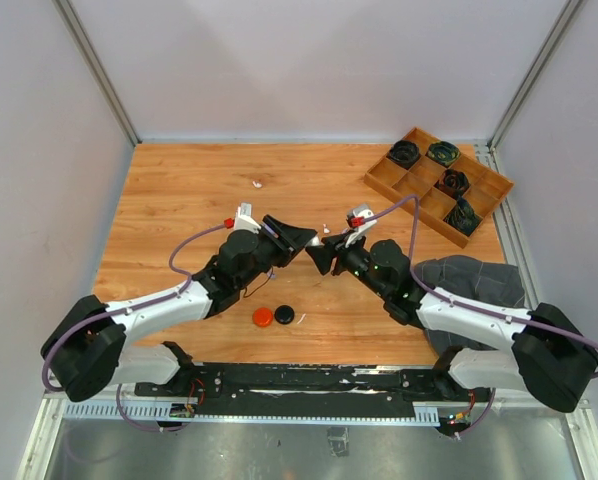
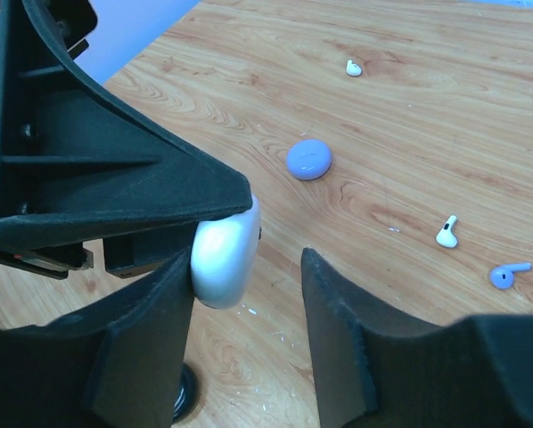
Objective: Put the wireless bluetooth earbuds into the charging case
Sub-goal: Pick up the charging case at the center of the board.
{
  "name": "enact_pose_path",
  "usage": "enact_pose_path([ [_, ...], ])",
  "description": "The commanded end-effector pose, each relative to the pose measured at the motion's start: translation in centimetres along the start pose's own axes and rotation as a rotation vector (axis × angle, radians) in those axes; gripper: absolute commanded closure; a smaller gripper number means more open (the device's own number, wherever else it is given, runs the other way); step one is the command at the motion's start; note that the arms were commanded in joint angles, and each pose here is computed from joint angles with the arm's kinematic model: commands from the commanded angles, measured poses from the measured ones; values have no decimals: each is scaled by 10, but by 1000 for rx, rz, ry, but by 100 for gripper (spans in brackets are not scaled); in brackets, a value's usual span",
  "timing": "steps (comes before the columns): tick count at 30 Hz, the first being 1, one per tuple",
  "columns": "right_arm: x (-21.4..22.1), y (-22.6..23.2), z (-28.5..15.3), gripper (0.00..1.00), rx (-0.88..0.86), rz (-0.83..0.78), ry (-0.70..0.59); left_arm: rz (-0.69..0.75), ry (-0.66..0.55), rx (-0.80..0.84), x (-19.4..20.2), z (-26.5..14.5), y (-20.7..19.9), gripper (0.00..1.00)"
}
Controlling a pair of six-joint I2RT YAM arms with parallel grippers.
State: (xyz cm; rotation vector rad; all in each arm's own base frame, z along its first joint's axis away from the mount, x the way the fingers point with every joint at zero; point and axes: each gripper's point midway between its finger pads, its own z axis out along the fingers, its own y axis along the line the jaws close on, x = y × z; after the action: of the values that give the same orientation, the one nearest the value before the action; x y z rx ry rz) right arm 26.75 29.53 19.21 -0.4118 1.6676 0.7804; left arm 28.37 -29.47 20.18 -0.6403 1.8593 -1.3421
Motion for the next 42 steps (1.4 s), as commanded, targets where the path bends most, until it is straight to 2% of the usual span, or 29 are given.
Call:
enact_pose_path([
  [1,-5,-1,3,54,3,15,-35,-17,-17,56,0,3,-13,55],
  [5,-7,6,3,76,-35,-14,-19,8,-29,57,-2,0,-8,51],
  [8,-6,8,0,86,-48,-52,13,41,-50,61,-6,-3,-6,44],
  [12,-4,11,-4,91,-87,-111,65,163,-97,96,-15,-16,-5,30],
  [18,-5,17,-18,94,-170,-222,188,528,-106,224,-18,-36,-28,18],
  [26,-22,27,-46,95,-307,-329,353,982,-34,447,2,-63,-46,18],
  [31,-28,37,-61,95,-403,-377,430,1167,42,563,19,-74,-50,18],
  [35,-36,45,-68,95,-468,-425,447,1253,117,622,26,-77,-39,21],
  [42,-37,53,-80,96,-572,-499,478,1277,242,794,36,-92,-35,30],
])
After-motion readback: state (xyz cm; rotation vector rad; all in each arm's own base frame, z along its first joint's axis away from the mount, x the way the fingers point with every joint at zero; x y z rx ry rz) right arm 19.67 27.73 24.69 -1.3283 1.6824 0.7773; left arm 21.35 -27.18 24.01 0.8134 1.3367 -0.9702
